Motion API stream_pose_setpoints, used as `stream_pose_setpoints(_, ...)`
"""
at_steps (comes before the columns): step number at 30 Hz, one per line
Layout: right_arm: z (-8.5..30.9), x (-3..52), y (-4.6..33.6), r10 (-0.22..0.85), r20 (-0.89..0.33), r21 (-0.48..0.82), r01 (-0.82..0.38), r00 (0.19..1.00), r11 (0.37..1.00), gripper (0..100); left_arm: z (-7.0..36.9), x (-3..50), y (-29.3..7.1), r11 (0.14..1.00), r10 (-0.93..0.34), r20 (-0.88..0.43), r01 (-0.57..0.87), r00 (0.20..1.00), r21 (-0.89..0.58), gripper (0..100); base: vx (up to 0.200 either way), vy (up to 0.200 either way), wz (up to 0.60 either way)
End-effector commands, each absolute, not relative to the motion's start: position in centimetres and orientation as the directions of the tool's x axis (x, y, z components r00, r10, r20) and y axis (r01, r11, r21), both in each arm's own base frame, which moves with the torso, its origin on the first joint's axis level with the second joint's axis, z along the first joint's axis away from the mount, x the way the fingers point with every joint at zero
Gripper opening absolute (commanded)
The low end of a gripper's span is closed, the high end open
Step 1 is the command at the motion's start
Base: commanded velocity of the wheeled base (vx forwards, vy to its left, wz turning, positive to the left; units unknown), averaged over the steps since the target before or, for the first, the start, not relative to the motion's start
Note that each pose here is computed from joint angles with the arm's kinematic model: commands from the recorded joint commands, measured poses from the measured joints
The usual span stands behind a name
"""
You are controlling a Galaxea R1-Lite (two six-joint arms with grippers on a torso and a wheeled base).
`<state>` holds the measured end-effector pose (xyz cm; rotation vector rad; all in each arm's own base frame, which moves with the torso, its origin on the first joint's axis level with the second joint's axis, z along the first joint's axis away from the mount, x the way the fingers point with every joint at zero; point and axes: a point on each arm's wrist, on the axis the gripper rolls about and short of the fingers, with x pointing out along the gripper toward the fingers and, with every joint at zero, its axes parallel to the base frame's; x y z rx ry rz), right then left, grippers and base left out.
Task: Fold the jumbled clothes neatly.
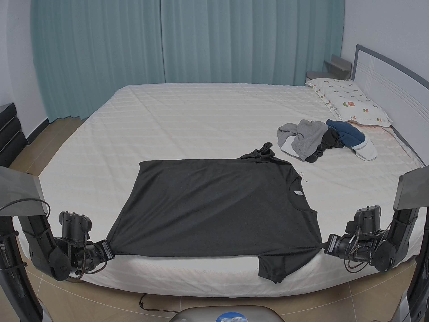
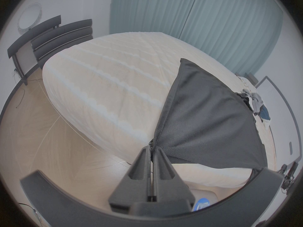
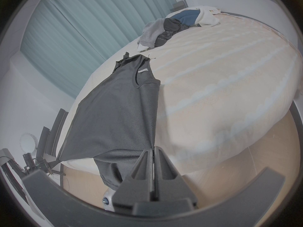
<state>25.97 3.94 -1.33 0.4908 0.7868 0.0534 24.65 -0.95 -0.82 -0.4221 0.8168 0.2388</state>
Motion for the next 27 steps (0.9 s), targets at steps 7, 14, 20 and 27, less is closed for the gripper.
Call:
stream_pose_setpoints(7, -1.0, 24.8, 2.7, 0.200, -0.682, 0.414, 0.146, 0.703, 0.898, 0, -1.3, 22.5, -2.0, 0.927, 0.018, -0.792, -0.307, 0.611, -0.216, 0, 0.000, 0.000, 0.00)
stream_pose_setpoints(14, -1.0, 25.2, 2.8, 0.203, -0.678, 0.403, 0.126, 0.706, 0.907, 0, -1.6, 22.0, -2.5, 0.937, 0.004, -0.806, -0.285, 0.592, -0.204, 0, 0.000, 0.000, 0.00)
stream_pose_setpoints(20, -2.2, 25.4, 3.3, 0.213, -0.698, 0.396, 0.121, 0.684, 0.910, 0, -1.6, 21.9, -2.6, 0.938, 0.000, -0.806, -0.280, 0.591, -0.205, 100, 0.000, 0.000, 0.00)
stream_pose_setpoints(27, -2.1, 25.9, 3.8, 0.228, -0.681, 0.411, 0.106, 0.696, 0.905, 100, -1.5, 22.0, -2.7, 0.937, -0.001, -0.801, -0.279, 0.599, -0.210, 100, 0.000, 0.000, 0.00)
